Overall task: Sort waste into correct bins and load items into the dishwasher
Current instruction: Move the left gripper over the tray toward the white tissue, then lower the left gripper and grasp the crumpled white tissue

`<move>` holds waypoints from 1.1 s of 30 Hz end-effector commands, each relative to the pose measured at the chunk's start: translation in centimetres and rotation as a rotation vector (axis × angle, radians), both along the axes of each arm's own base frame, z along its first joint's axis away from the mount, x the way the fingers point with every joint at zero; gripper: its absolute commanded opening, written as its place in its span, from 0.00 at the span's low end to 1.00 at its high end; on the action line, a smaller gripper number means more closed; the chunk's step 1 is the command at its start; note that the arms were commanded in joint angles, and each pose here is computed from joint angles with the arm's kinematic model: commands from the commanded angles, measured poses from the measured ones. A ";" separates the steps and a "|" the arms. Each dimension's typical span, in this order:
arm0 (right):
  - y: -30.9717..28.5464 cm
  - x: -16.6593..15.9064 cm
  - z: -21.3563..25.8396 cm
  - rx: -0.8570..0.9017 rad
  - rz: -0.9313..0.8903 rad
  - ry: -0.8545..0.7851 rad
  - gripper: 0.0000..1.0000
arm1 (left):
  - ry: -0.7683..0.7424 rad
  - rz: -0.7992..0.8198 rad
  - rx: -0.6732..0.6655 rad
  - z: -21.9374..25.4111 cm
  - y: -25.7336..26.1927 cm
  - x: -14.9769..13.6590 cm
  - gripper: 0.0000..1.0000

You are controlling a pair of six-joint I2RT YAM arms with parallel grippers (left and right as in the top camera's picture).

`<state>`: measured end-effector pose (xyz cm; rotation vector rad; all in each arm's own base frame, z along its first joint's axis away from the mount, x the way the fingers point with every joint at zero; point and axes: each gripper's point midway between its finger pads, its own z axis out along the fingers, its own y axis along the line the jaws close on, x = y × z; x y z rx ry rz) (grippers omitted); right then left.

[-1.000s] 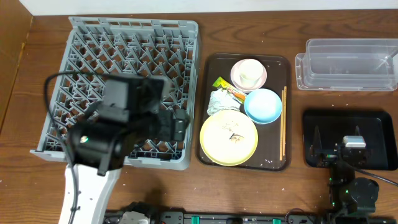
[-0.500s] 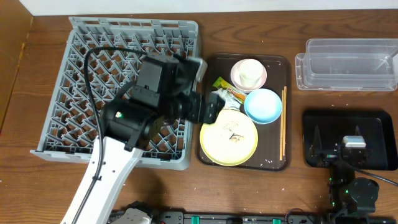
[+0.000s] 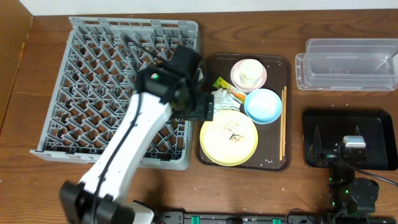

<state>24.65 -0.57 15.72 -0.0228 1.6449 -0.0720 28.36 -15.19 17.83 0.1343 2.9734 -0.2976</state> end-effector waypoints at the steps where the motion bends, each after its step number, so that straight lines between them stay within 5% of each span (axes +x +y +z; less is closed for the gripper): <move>1: 0.2 0.0 0.0 0.013 0.009 -0.001 0.99 | -0.078 -0.072 0.029 0.5 -1.3 1.5 0.86; 4: 0.2 0.0 0.0 0.013 0.009 -0.001 0.99 | -0.194 -0.094 0.058 0.9 -2.6 3.3 0.72; 11: 0.2 0.0 0.0 0.013 0.009 -0.001 0.99 | -0.413 -0.082 0.209 1.4 -3.5 6.7 0.64; 21: 0.2 0.0 0.0 0.013 0.009 -0.001 0.99 | -0.288 -0.061 0.283 -5.9 -4.5 8.4 0.51; 33: 0.2 0.0 0.0 0.013 0.009 -0.001 0.99 | -0.245 -0.080 0.253 -10.8 -6.6 9.9 0.51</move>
